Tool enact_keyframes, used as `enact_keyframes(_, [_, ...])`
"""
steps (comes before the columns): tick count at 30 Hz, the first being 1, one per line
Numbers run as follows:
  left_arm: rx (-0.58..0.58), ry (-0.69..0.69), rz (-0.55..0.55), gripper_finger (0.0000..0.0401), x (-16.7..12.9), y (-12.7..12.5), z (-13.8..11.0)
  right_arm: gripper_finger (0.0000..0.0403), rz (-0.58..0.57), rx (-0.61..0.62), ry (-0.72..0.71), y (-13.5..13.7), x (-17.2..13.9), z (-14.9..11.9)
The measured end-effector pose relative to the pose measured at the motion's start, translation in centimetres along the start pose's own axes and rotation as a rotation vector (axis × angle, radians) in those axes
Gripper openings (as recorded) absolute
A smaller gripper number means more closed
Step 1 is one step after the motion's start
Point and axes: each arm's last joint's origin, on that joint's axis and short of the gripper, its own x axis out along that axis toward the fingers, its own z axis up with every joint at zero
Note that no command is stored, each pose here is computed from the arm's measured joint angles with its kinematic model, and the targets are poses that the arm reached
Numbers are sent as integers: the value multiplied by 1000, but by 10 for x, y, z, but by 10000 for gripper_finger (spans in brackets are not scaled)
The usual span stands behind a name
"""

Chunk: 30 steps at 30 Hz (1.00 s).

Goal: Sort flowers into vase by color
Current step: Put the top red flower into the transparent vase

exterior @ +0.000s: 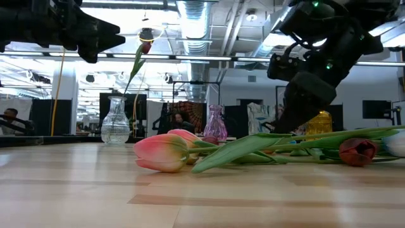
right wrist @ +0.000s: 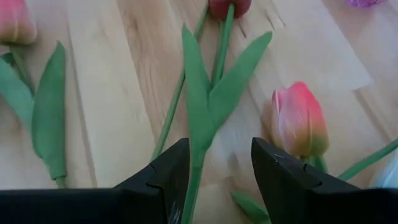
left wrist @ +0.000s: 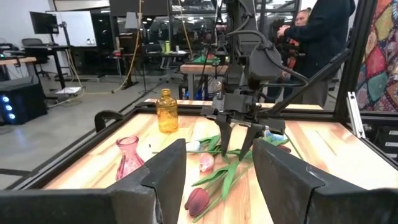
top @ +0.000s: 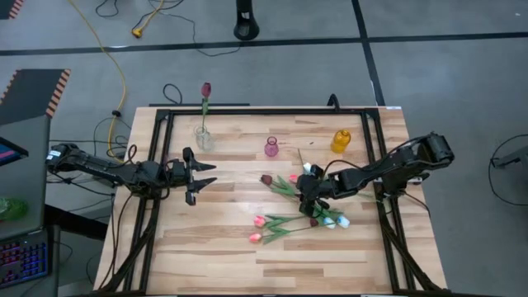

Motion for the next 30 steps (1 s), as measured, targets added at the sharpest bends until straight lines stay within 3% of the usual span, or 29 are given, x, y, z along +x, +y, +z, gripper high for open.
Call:
enact_keyframes(11, [-10, 25, 2, 174, 0, 0, -3, 197, 20, -14, 72, 5, 18, -11])
enact_keyframes(30, [-16, 41, 10, 174, 0, 0, -4, 131, 32, -4, 40, 4, 8, -5])
